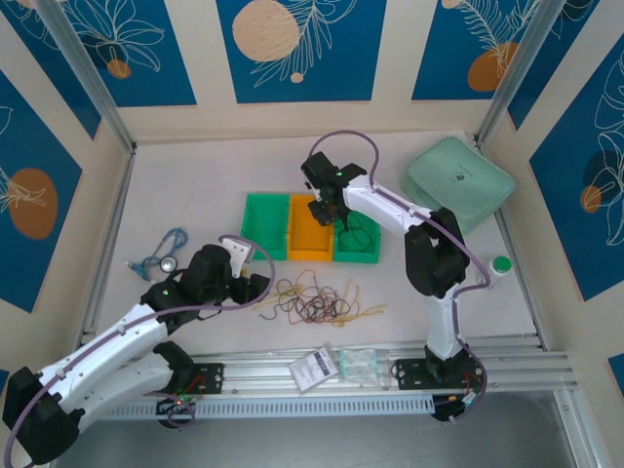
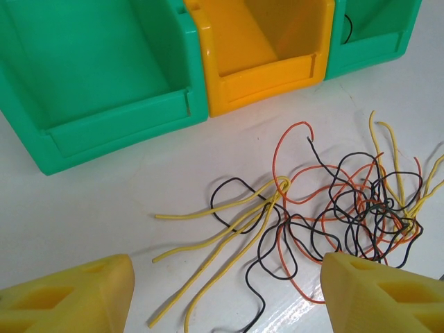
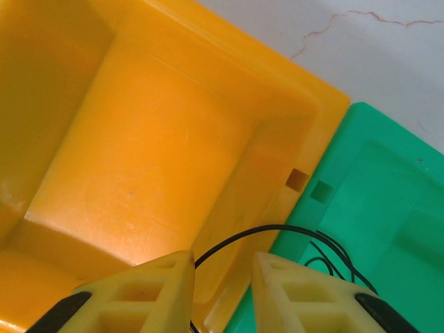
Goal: Untangle the cables
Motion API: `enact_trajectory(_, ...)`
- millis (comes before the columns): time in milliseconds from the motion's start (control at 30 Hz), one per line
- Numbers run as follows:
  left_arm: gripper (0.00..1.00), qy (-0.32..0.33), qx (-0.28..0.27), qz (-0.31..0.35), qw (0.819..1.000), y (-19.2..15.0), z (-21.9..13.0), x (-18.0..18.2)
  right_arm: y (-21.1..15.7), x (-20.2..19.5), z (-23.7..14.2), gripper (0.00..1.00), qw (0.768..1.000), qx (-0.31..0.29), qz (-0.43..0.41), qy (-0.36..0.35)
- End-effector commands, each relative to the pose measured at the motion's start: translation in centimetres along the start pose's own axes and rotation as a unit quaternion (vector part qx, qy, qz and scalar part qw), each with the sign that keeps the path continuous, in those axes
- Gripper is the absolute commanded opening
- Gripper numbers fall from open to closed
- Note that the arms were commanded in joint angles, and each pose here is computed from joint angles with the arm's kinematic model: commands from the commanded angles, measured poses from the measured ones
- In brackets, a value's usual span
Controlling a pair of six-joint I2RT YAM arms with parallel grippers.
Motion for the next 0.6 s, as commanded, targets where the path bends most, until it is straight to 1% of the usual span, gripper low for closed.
enact_trajectory(0, 0.71, 0.005, 0.000, -0.008, 1.000, -0.21, -0.17, 0.36, -0.09, 0.32, -2.15, 0.30, 0.999, -0.028, -0.021, -0.024)
enact_trajectory(367, 0.71, 0.003, 0.001, -0.009, 1.000, -0.36, -0.15, 0.40, -0.64, 1.19, -2.57, 0.31, 0.997, -0.023, -0.044, -0.052)
enact_trajectory(567, 0.71, 0.003, 0.003, -0.010, 1.000, -0.44, -0.11, 0.40, -0.73, 0.90, -2.02, 0.30, 0.996, -0.005, -0.046, -0.073)
Point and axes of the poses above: each hand's point on the last joint's axis, 136 mm out from that joint toward the fingers, its own z axis out along the fingers, its own x axis along the line the jaws close on, y = z × x, the point moved 10 cm from there along -z, back along the fingers, and after that the axes turned 1 degree about z, right-handed, at the moved point
